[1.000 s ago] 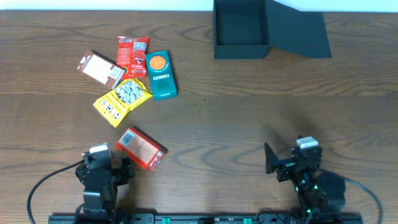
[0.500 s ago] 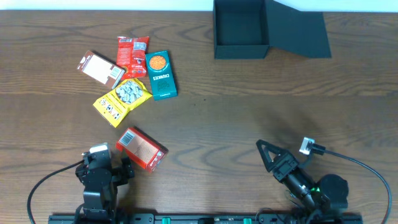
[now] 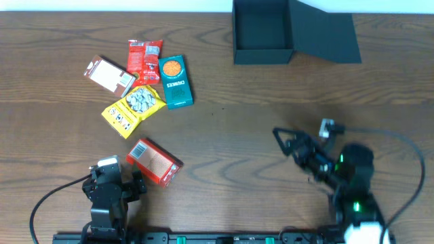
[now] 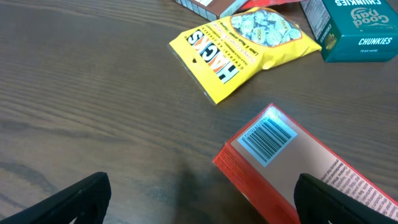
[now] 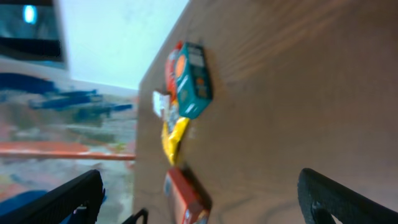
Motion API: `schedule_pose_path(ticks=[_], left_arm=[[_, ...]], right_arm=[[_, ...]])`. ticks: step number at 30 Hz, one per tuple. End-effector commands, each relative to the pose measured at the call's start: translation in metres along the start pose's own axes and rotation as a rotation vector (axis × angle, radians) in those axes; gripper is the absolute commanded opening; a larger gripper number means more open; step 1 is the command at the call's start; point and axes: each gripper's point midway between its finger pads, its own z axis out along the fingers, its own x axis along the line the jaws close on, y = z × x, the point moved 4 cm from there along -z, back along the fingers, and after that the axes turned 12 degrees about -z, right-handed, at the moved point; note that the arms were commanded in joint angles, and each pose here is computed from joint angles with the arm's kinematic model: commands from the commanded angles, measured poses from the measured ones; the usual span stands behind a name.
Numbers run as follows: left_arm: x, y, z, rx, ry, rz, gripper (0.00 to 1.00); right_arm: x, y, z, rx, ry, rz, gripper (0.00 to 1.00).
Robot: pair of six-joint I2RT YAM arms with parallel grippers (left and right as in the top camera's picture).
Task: Pack container
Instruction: 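Move the right gripper up to the black box's lid edge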
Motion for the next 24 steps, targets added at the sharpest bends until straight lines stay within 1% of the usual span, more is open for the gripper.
schedule_pose_path(ticks=[1, 8, 14, 16, 20, 24], left_arm=[[0.002, -0.002, 0.002, -0.003, 0.013, -0.012, 0.95], [0.002, -0.002, 0.002, -0.003, 0.013, -0.012, 0.95], [0.002, -0.002, 0.002, -0.003, 0.013, -0.012, 0.95], [0.002, -0.002, 0.002, -0.002, 0.013, -0.012, 0.95], [0.002, -0.002, 0.002, -0.003, 0.013, -0.012, 0.95], [0.002, -0.002, 0.002, -0.003, 0.013, -0.012, 0.95]], right_arm=[[0.009, 0.039, 0.021, -0.006, -0.059, -0.112, 0.99], [0.017, 0.134, 0.095, 0.01, -0.136, -0.15, 0.99], [0.002, 0.196, 0.138, -0.002, -0.332, -0.098, 0.98], [-0.006, 0.209, 0.146, -0.015, -0.405, -0.029, 0.98], [-0.02, 0.227, 0.162, -0.054, -0.49, 0.121, 0.97], [-0.041, 0.228, 0.183, -0.064, -0.524, 0.255, 0.91]])
